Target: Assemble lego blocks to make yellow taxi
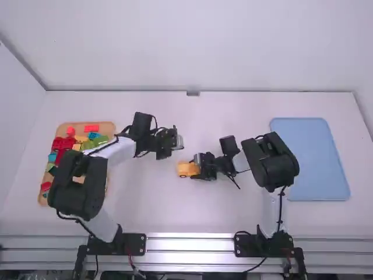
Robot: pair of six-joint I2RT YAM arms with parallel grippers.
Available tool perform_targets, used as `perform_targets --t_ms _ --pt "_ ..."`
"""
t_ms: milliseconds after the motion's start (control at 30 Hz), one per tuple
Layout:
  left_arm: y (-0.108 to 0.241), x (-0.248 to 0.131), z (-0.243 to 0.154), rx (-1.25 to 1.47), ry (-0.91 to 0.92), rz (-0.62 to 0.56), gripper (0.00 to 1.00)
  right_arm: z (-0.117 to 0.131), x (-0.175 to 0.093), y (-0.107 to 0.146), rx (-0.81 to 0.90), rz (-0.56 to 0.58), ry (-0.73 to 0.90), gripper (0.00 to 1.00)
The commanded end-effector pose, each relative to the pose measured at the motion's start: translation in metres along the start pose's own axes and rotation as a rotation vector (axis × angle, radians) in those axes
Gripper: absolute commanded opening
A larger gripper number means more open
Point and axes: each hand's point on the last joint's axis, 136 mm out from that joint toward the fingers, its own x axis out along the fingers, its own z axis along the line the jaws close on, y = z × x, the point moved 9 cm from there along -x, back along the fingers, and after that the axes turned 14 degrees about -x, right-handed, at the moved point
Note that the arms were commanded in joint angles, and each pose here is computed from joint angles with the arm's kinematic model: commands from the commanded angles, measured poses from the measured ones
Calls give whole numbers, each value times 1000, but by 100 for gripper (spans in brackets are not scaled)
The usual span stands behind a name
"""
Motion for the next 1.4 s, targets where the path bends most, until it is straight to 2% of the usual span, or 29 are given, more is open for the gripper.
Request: perform_targets --t_ms 0,167,333,600,800,867,933,967,1067,1100,1233,1367 --pt "3 -13 7 -23 -41 2 2 3 3 9 -4 83 4 52" --pt "14 -25 14 -107 -75 6 2 -1 2 11 7 116 18 52" --pt "29 -30 11 -154 -84 22 2 -16 3 11 76 147 55 56" --pt "33 -28 7 -160 -75 29 3 -13 3 12 97 149 37 58" --pt "32 -28 8 -151 -79 25 5 -4 2 14 65 162 -10 69" --pt "32 -28 8 -151 -78 25 6 -5 2 14 59 160 -6 76" --pt "32 -28 8 -152 -77 25 9 -6 2 13 54 161 -4 92" --pt "32 -28 8 -154 -76 26 13 -7 2 13 51 163 -2 99" --pt "32 -28 8 -159 -77 26 36 -16 -1 12 63 158 18 98" --pt "32 -29 8 -159 -78 25 99 -24 -6 10 101 158 45 98" --pt "28 -37 10 -149 -103 14 99 -42 -34 -8 213 162 112 98" --pt "18 -57 18 -226 -177 -26 99 -44 -70 -34 177 213 101 98"
